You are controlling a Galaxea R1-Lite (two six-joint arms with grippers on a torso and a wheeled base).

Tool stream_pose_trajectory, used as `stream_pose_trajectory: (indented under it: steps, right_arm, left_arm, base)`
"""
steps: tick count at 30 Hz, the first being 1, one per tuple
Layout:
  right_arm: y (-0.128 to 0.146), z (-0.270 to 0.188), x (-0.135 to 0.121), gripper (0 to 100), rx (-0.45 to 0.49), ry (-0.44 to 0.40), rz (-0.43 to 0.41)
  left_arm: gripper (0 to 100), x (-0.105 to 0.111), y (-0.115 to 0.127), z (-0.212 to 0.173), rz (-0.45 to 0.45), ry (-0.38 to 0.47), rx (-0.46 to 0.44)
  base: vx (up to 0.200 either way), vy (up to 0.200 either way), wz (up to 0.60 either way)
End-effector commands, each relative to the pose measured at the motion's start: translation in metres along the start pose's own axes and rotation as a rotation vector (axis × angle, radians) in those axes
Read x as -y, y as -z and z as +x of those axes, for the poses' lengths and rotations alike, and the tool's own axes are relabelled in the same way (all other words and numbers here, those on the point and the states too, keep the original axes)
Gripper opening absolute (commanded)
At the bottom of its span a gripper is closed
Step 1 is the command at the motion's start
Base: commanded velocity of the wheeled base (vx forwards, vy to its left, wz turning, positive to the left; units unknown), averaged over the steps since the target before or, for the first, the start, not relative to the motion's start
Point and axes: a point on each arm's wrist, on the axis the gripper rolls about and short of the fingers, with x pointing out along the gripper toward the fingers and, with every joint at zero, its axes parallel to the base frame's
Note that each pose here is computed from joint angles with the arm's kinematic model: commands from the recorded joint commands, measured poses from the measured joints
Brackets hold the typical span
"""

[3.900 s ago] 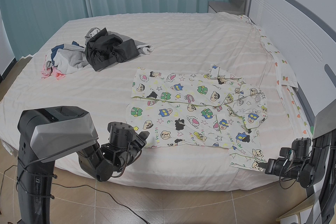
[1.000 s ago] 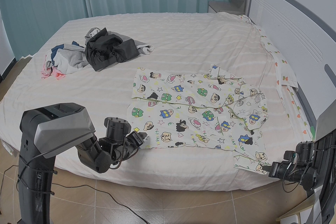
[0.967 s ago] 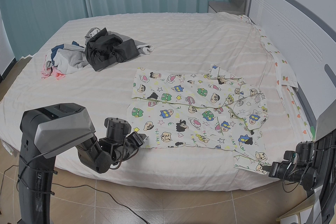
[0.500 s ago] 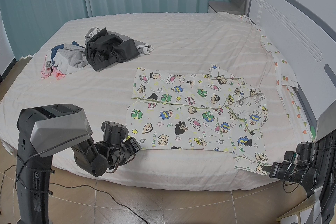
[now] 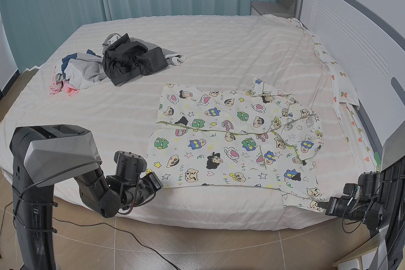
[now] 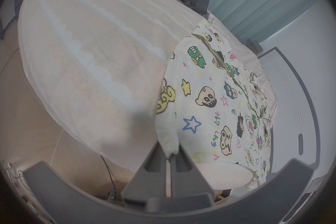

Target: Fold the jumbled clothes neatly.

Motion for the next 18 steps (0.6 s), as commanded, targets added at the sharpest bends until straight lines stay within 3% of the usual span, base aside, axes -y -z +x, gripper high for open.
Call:
stream_pose_trajectory:
  steps: [1,18]
  right_arm:
    - [0.0011,0.0007,0.0002,0,-0.006,0.0,0.001]
    - [-0.0046,0.0007,-0.0015,0,0.023,-0.011,-0.001]
  left_arm:
    - [0,-0.002,0.0018,-0.001,-0.002,-0.007,-0.005]
    - [0,0.003,-0.0006,-0.0039,-0.007,0.028,0.02]
  base:
    - [0.0,0.0,0.0]
    - [0.0,0.0,0.0]
